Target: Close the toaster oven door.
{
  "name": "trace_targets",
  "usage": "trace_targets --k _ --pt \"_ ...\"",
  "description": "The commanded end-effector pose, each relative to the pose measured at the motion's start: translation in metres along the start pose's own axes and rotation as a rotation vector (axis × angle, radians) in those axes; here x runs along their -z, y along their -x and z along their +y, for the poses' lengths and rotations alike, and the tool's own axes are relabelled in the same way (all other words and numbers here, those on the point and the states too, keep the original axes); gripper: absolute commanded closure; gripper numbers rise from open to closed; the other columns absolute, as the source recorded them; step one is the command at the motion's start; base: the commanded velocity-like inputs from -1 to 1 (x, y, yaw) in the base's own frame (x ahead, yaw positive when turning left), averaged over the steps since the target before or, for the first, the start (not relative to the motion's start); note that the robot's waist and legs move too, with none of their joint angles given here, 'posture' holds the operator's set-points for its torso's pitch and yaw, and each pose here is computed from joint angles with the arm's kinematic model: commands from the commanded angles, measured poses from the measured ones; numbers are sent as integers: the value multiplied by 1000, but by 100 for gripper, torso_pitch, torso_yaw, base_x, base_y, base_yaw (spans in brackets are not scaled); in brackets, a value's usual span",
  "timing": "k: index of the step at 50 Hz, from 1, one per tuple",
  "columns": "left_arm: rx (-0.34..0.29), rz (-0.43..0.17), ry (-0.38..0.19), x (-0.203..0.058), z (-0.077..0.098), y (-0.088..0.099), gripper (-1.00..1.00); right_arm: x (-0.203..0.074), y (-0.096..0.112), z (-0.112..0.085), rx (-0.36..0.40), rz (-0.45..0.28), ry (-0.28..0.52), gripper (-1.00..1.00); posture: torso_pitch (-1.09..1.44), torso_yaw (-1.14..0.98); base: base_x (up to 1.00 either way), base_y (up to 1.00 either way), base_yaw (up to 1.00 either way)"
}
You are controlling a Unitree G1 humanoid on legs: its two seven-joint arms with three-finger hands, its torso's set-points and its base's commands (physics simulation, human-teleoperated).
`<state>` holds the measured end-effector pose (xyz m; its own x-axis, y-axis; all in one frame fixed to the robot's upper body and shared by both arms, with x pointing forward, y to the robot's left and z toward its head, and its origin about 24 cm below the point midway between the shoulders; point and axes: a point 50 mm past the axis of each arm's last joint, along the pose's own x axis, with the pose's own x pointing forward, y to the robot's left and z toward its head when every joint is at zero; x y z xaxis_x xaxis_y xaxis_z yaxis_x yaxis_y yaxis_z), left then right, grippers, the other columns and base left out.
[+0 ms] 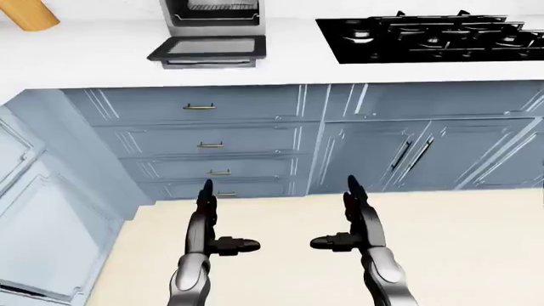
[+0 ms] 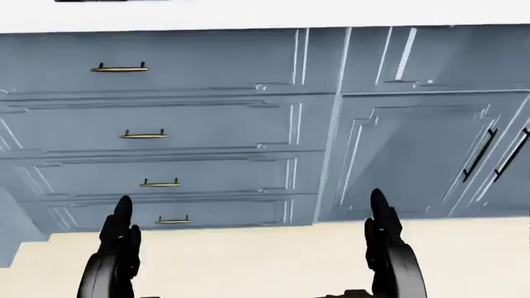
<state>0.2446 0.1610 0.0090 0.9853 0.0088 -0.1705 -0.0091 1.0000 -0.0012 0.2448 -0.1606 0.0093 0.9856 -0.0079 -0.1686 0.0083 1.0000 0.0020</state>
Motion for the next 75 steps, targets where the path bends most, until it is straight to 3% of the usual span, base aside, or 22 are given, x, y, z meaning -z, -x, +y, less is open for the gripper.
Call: trace_targets --k 1,4,6,8,13,17,20,26,37,50,58,75 --pt "8 -194 0 -38 3 -5 -100 -29 -8 -2 -8 -188 46 -100 0 0 0 0 0" --pt "-6 -193 -17 -33 6 -9 -100 -29 -10 -3 -16 -194 47 -100 0 0 0 0 0" --pt "-28 -277 -49 -42 9 -9 -100 -28 -12 -6 -12 -188 42 -100 0 0 0 0 0" --pt "-20 -246 -29 -41 11 -10 -100 -30 -13 -8 -15 -190 39 -100 0 0 0 0 0" --pt "-25 -261 14 -52 22 -15 -100 -37 -16 -11 -18 -199 29 -100 0 0 0 0 0" --pt "-51 -289 -11 -59 30 -20 -100 -45 -20 -17 -13 -215 21 -100 0 0 0 0 0" --pt "-55 -297 0 -64 36 -23 -100 -55 -23 -22 -12 -237 14 -100 0 0 0 0 0" --pt "-104 -319 2 -73 55 -35 -100 -70 -29 -33 -13 -271 18 -100 0 0 0 0 0" --pt "-220 -422 -10 -114 99 -43 -100 -113 -40 -64 37 -348 7 -100 0 0 0 0 0" --pt "-290 -557 -46 -170 130 -27 -100 -175 -36 -89 80 -473 63 -100 0 0 0 0 0" --pt "-334 -633 -71 -203 146 -12 -100 -204 -38 -94 80 -529 94 -100 0 0 0 0 0" --pt "-441 -704 -87 -238 179 3 -100 -256 -35 -101 76 -623 134 -100 0 0 1 0 0"
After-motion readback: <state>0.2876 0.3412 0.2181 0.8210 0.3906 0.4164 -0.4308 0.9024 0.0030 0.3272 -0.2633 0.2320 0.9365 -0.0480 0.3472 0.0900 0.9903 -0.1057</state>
